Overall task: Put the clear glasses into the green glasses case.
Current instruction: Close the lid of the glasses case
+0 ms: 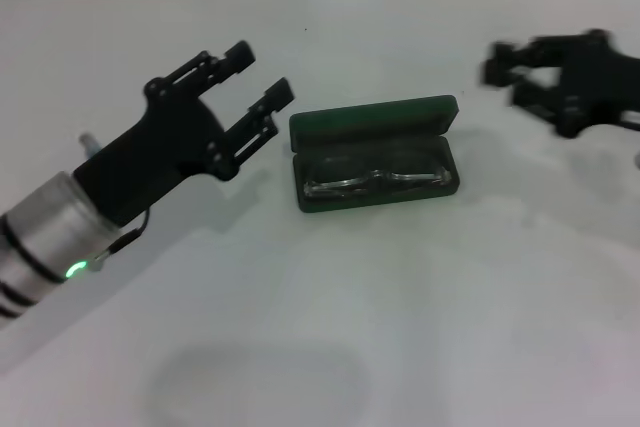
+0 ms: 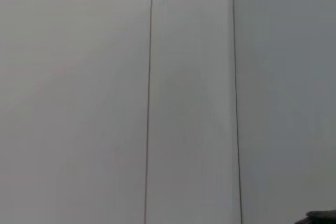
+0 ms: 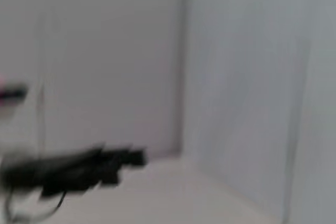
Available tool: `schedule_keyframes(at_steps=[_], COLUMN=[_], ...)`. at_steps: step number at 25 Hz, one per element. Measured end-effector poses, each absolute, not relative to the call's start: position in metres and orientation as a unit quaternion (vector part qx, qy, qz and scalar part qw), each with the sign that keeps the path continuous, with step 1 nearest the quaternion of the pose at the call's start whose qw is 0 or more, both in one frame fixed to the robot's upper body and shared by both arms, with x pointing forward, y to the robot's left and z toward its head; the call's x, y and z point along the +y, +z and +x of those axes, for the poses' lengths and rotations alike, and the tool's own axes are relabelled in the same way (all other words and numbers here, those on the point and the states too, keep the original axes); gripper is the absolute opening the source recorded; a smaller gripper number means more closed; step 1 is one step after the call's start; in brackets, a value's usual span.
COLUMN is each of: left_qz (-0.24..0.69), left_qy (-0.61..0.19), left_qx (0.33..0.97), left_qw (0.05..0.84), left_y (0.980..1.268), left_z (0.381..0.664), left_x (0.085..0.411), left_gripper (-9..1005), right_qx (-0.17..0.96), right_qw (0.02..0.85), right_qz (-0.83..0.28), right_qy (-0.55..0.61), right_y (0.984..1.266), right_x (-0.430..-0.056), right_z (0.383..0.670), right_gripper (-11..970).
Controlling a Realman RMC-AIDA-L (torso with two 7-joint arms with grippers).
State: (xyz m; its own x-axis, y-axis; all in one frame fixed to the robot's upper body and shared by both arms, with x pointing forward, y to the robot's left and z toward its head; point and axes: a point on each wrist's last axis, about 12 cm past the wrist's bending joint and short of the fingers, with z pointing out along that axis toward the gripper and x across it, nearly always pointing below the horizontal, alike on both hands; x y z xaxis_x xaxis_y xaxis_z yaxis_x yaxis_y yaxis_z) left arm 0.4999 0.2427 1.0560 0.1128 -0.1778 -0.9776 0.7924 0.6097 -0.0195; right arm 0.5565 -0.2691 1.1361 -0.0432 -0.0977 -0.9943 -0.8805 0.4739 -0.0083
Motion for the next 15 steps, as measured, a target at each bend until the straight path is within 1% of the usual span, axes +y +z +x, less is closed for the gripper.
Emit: schedule_keyframes(at_steps=[2, 4, 6, 9, 12, 14, 15], left_qz=[0.274, 0.273, 0.267, 0.245, 0.244, 0.258, 0.266], left_qy=[-0.354, -0.362, -0.370, -0.378, -0.359, -0.337, -0.331], left_qx=[0.573, 0.589, 0.606, 0.654, 0.700, 0.726, 0.733], left_qw=[0.686, 0.669, 0.651, 0.608, 0.568, 0.541, 0.532], left_y=[1.058, 1.061, 1.065, 1.073, 1.076, 1.075, 1.075], left_z=[0.509, 0.524, 0.540, 0.573, 0.598, 0.610, 0.613], left_x=[0.236, 0.228, 0.220, 0.207, 0.193, 0.182, 0.177], left_gripper=[579, 578, 578, 578, 578, 579, 579], right_qx=[0.627, 0.618, 0.606, 0.600, 0.607, 0.612, 0.612], right_qw=[0.617, 0.660, 0.696, 0.716, 0.713, 0.711, 0.711], right_qz=[-0.317, -0.248, -0.203, -0.176, -0.161, -0.155, -0.155], right_qy=[0.354, 0.347, 0.326, 0.310, 0.311, 0.311, 0.311], right_y=[1.119, 1.103, 1.091, 1.081, 1.075, 1.072, 1.072], right_x=[-0.291, -0.310, -0.321, -0.324, -0.324, -0.324, -0.324], right_z=[0.548, 0.537, 0.525, 0.514, 0.509, 0.508, 0.508], right_gripper=[213, 213, 214, 214, 342, 427, 452])
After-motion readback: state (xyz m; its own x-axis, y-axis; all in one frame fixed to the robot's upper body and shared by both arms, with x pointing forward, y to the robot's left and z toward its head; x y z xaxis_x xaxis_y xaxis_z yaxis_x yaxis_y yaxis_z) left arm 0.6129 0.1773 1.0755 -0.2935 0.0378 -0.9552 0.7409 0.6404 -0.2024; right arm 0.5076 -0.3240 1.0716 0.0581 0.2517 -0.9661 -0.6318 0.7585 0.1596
